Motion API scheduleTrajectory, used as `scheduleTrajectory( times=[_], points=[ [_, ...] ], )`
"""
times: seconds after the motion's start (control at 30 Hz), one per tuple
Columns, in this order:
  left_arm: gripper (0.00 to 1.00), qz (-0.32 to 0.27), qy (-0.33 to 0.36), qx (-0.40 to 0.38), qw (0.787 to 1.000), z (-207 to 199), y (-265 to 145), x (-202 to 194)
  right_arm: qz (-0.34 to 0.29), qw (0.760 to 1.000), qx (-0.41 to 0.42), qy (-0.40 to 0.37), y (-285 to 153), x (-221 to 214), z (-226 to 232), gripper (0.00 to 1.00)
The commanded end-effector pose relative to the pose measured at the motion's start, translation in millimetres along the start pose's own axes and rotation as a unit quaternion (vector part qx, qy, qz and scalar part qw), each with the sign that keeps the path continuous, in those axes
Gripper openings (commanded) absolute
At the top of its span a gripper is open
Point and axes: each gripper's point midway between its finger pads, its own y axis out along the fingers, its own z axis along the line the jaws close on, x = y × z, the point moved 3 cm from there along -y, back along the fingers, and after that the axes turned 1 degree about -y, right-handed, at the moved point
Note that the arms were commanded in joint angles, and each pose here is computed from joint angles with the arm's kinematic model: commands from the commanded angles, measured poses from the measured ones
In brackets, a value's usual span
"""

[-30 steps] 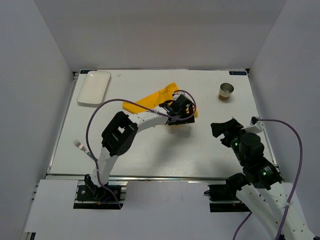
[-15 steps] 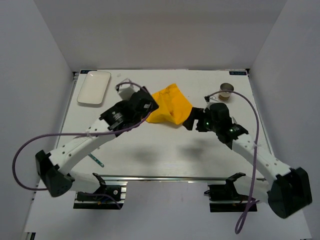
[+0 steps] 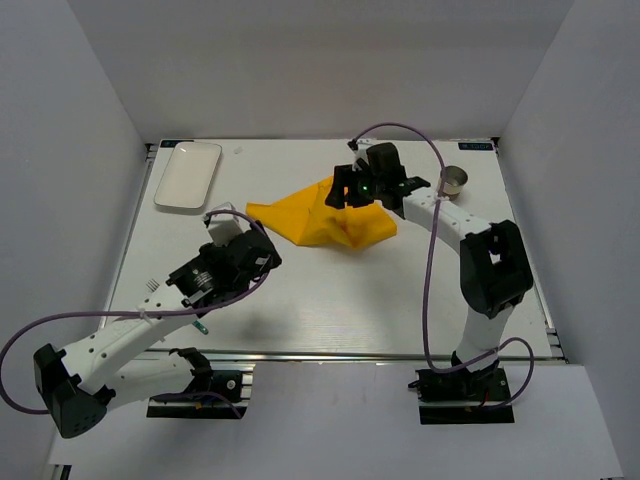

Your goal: Set the dinner table for one person

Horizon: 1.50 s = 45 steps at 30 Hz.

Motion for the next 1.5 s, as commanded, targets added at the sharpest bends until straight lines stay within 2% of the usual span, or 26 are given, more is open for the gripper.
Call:
scheduleTrajectory(
  times=[0.0,0.1,0.13,0.17,0.27,0.3,0.4,0.47,0.6,0.63,0.67,0.7,0.73,0.77,0.9,0.93,1.0,1.07,1.1,1.23,1.3,1.37,1.4,1.43,1.47],
  points=[
    [0.98,0.005,0.032,-0.004,0.999,5,0,-4,-0.022,0.999,0.021,-0.038,-1,28,17,0.68],
    [0.98,0.012,0.045,0.006,0.999,10,3,-11,0.005,1.0,0.014,-0.027,18,22,11,0.67],
    [0.98,0.013,0.047,0.007,0.999,10,4,-12,-0.001,0.999,0.015,-0.029,22,32,12,0.66],
    [0.98,0.017,0.048,0.007,0.999,11,4,-14,0.023,0.999,0.008,-0.021,35,18,5,0.65],
    [0.98,0.021,0.052,0.006,0.998,10,5,-16,0.042,0.999,-0.001,-0.01,54,12,-4,0.6],
    [0.98,0.021,0.052,0.005,0.998,10,5,-16,0.05,0.999,-0.001,-0.005,62,8,-6,0.52],
    [0.98,0.02,0.052,0.002,0.998,9,5,-15,0.061,0.998,-0.006,0.003,71,2,-9,0.45],
    [0.98,0.02,0.052,0.001,0.998,8,5,-15,0.066,0.998,-0.023,0.011,78,-2,-14,0.45],
    [0.98,0.025,0.055,-0.002,0.998,7,6,-17,0.066,0.997,-0.042,0.01,80,-6,-16,0.52],
    [0.98,0.025,0.057,-0.001,0.998,7,7,-19,0.066,0.997,-0.043,0.011,80,-7,-17,0.5],
    [0.98,0.026,0.056,-0.002,0.998,7,7,-19,0.068,0.997,-0.035,0.01,81,-9,-13,0.42],
    [0.98,0.027,0.057,-0.002,0.998,7,8,-20,0.069,0.997,-0.032,0.01,80,-9,-12,0.31],
    [0.98,0.028,0.057,-0.002,0.998,6,8,-20,0.065,0.998,-0.024,0.01,80,-7,-7,0.02],
    [0.98,0.029,0.059,-0.001,0.998,5,9,-21,0.069,0.997,-0.014,0.009,80,-12,-4,0.0],
    [0.98,0.027,0.055,-0.002,0.998,2,12,-21,0.02,0.997,0.067,-0.036,56,10,38,0.0],
    [0.98,0.025,0.052,-0.001,0.998,2,12,-21,-0.01,0.994,0.095,-0.054,50,22,50,0.0],
    [0.98,0.02,0.044,0.007,0.999,2,13,-19,-0.027,0.985,0.15,-0.079,22,26,73,0.0],
    [0.98,0.01,0.021,0.04,0.999,10,12,-15,-0.053,0.966,0.224,-0.115,0,31,100,0.0],
    [0.98,-0.008,-0.018,0.056,0.998,10,11,-7,-0.054,0.957,0.248,-0.137,-15,23,112,0.0],
    [0.98,-0.021,-0.052,0.121,0.991,38,6,-9,0.0,0.922,0.348,-0.17,-42,-29,138,0.0],
    [0.98,-0.027,-0.085,0.126,0.988,46,4,-11,0.028,0.916,0.358,-0.175,-49,-58,144,0.0],
    [0.98,-0.025,-0.091,0.13,0.987,56,6,-20,0.052,0.92,0.35,-0.168,-55,-105,143,0.0],
    [0.98,-0.028,-0.106,0.116,0.987,55,5,-19,0.088,0.931,0.329,-0.131,-59,-146,128,0.08],
    [0.98,-0.027,-0.11,0.113,0.987,57,5,-22,0.096,0.93,0.333,-0.125,-66,-165,129,0.1],
    [0.98,-0.022,-0.108,0.115,0.987,63,7,-29,0.081,0.928,0.343,-0.124,-82,-172,135,0.29]
  ],
)
